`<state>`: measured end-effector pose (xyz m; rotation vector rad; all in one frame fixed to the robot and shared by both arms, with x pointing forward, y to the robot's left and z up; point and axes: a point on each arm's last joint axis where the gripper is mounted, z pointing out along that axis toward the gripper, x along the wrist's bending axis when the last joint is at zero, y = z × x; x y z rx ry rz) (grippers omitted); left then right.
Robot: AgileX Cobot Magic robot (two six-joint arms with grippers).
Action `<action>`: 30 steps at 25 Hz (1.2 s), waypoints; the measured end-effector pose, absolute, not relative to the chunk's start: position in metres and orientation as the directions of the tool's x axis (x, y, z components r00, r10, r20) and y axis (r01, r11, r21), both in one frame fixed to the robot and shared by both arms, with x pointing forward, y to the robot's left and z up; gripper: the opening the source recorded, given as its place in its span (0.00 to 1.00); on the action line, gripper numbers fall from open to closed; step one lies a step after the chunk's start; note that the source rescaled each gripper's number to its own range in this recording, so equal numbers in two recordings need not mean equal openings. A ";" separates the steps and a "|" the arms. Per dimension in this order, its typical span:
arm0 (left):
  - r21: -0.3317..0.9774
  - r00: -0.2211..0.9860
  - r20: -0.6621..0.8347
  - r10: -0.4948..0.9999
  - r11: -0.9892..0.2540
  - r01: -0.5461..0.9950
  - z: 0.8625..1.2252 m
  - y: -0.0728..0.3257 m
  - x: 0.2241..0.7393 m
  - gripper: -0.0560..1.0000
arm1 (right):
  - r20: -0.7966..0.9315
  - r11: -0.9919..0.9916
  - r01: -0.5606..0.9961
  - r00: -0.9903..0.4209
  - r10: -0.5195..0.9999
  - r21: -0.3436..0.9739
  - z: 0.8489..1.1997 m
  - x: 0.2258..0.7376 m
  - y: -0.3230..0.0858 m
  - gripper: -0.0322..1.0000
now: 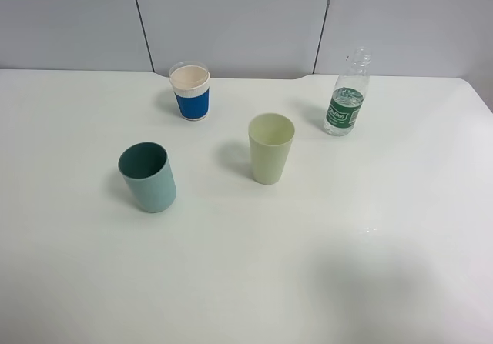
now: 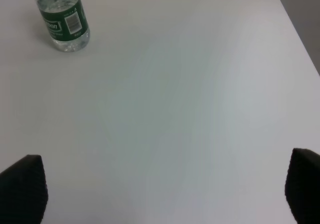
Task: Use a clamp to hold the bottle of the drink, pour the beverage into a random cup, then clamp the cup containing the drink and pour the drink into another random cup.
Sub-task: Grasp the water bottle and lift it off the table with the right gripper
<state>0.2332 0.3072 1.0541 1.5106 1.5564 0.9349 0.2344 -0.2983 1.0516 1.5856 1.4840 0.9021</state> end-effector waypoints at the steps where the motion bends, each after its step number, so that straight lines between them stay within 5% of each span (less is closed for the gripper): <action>1: 0.896 -0.011 -0.030 0.999 0.032 0.443 1.054 0.307 0.233 0.84 | -0.008 -0.025 0.452 0.071 0.997 0.891 1.052 0.234 -0.298 0.89; 18: 0.896 -0.011 -0.030 0.999 0.032 0.443 1.054 0.307 0.233 0.84 | -0.008 -0.025 0.447 0.071 0.997 0.894 1.052 0.234 -0.298 0.89; 30: 0.896 -0.011 -0.030 0.999 0.032 0.443 1.054 0.307 0.233 0.84 | 0.001 -0.024 0.339 0.068 0.998 0.940 1.101 0.286 -0.301 0.89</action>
